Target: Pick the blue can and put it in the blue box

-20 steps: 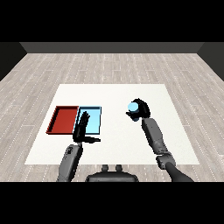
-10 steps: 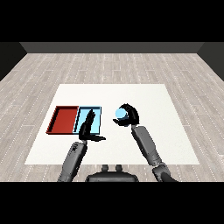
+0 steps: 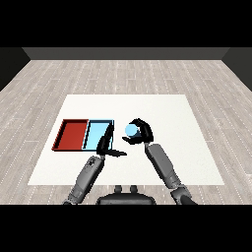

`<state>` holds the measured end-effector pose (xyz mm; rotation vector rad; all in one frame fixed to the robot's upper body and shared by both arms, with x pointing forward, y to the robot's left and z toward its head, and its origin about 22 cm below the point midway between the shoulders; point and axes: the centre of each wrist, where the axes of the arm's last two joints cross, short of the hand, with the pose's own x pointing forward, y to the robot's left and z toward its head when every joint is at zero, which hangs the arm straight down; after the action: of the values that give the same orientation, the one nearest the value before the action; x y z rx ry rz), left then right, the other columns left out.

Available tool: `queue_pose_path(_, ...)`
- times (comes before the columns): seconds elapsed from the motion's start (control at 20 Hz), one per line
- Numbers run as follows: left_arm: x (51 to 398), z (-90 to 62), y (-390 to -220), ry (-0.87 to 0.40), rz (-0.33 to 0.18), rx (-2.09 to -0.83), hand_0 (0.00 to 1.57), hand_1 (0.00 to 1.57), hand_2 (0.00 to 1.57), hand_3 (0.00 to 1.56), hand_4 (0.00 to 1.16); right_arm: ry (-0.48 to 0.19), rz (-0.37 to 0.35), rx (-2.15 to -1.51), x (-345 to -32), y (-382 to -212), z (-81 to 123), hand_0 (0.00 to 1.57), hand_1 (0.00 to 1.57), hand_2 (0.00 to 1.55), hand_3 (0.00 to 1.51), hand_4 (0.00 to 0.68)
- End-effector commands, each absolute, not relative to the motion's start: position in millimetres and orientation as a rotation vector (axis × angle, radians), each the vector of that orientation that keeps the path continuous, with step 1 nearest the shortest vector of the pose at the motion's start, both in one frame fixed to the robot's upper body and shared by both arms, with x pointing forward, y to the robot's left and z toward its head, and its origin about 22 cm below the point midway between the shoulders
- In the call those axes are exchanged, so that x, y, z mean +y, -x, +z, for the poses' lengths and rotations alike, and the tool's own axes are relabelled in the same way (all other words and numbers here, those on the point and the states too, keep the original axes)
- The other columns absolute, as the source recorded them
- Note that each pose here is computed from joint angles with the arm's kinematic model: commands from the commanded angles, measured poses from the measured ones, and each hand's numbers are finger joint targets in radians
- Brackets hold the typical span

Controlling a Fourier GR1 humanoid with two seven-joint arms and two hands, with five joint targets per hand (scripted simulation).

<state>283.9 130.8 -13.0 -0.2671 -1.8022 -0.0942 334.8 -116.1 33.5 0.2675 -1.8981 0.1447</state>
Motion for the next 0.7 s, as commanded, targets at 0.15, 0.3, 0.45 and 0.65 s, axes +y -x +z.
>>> queue_pose_path(0.15,108.1,-35.9,-266.7,0.279,-0.128,-1.768,0.0,0.0,0.0,0.0,0.0,-0.276,0.169,-1.926,-113.7,-339.3,39.7,1.4,1.4,1.44,1.4,0.668)
queue_pose_path(0.3,105.0,-32.2,-294.9,0.263,-0.127,-1.741,0.0,0.0,0.0,0.0,0.0,-0.304,0.166,-1.922,-109.9,-339.4,43.7,1.4,1.4,1.44,1.41,0.675)
queue_pose_path(0.45,99.0,-30.6,-287.6,0.273,-0.153,-1.731,0.0,0.0,0.0,0.0,0.0,-0.316,0.18,-1.911,-103.7,-336.1,44.8,1.4,1.4,1.45,1.41,0.682)
queue_pose_path(0.65,86.5,-38.1,-270.0,0.268,-0.122,-1.713,0.0,0.0,0.0,0.0,0.0,-0.33,0.197,-1.928,-82.1,-315.3,43.2,1.4,1.4,1.45,1.41,0.677)
